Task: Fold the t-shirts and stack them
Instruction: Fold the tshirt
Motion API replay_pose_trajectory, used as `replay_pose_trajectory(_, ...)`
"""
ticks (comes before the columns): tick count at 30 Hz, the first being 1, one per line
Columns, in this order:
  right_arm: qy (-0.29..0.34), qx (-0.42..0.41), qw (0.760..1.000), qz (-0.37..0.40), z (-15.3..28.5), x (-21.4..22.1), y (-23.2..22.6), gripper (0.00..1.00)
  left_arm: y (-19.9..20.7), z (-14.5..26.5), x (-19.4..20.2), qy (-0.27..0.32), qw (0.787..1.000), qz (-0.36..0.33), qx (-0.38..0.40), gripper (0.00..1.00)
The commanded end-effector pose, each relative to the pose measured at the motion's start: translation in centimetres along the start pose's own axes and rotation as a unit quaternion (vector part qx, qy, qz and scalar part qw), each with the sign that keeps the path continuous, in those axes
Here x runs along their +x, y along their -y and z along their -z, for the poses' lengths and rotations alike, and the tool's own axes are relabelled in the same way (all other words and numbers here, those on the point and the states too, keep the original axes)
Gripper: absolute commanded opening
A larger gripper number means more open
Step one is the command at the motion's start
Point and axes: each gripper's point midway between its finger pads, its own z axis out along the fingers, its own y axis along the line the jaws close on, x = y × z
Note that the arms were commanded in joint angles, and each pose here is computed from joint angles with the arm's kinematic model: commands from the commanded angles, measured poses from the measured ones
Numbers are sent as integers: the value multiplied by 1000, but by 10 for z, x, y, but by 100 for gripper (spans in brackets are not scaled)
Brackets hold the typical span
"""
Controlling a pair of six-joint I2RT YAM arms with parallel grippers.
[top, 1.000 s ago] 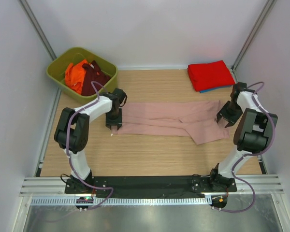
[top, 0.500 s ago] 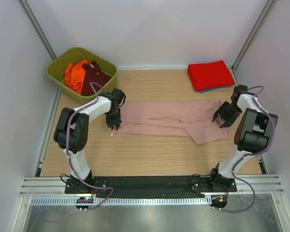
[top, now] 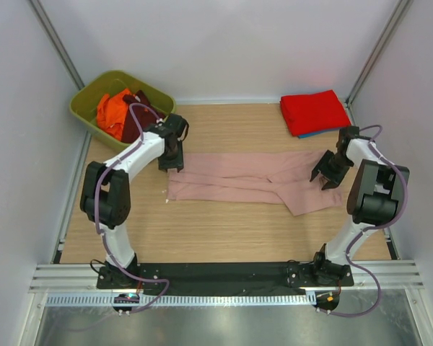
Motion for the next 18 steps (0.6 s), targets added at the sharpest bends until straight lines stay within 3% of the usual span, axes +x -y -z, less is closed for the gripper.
replay_pose_trajectory(1,21,-6,1000,9,6,-15,-5,56,1,-14,-12,-3,1000,-3,-14,42)
replay_pose_trajectory(5,21,-5,1000,14,6,-16,-5,55,1,-26,-19,-6,1000,0,-19,37)
replay_pose_trajectory(18,18,-7,1000,13,5,-19,-8,55,-1,-36,-24,-9,1000,-1,-29,40)
